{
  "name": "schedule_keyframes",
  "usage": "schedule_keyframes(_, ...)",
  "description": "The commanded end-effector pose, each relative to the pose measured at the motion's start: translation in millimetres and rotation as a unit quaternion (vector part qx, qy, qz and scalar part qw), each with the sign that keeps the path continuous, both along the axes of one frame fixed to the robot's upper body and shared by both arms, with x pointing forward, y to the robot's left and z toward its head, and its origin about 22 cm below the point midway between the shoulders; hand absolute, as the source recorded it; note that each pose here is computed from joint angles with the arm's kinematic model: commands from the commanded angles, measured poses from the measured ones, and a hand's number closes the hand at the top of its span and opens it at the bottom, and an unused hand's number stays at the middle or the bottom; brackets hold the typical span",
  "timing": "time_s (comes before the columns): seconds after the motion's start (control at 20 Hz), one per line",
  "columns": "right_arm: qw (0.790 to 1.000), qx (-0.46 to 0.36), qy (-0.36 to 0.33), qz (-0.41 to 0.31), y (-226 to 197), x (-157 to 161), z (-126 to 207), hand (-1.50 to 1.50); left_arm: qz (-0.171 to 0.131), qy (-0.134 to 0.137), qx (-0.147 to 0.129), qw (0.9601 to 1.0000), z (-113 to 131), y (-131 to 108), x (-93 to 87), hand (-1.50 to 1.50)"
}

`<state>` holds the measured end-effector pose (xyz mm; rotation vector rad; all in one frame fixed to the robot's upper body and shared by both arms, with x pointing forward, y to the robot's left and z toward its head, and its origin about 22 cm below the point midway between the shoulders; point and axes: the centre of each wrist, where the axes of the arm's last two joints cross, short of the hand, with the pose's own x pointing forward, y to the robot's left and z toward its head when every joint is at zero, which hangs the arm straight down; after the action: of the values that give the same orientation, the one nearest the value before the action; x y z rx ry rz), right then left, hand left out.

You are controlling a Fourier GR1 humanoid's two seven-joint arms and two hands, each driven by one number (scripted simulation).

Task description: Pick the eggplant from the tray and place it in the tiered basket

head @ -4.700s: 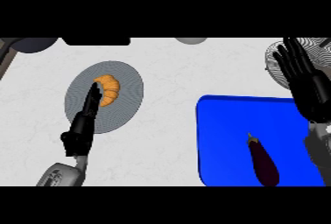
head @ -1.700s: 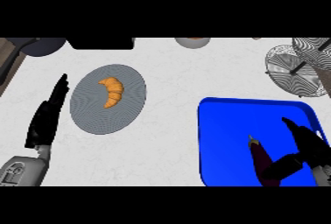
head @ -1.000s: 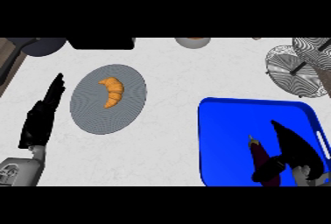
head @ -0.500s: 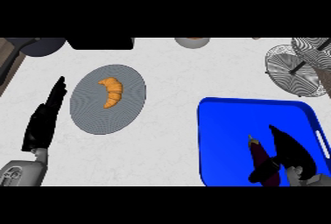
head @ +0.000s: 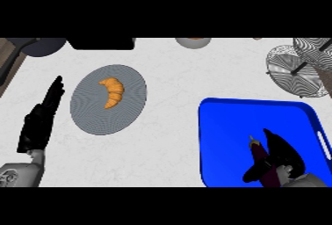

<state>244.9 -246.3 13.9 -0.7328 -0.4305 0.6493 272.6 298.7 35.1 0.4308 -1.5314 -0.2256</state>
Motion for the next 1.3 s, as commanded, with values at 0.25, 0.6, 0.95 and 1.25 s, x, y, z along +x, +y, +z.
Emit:
schedule_keyframes(0.25, 0.997, 0.024, 0.064, -0.023, -7.8, -0.8, -25.7, 1.50, -0.002, 0.004, 0.002, 1.0000, 1.8, 8.5, 0.5, 0.00)
schedule_keyframes(0.6, 0.993, -0.036, 0.080, 0.074, -4.3, 15.5, -30.1, 1.50, -0.003, 0.003, 0.005, 1.0000, -5.1, -2.1, 2.4, 0.00)
schedule_keyframes(0.95, 0.999, 0.037, 0.008, 0.003, -6.9, 6.3, -1.7, 1.50, -0.001, -0.006, 0.001, 1.0000, 10.1, -6.4, 6.5, 0.00)
schedule_keyframes(1.25, 0.988, 0.042, -0.130, 0.072, 43.3, 36.2, 51.4, 1.50, 0.000, -0.002, 0.000, 1.0000, -5.5, -4.0, 14.0, 0.00)
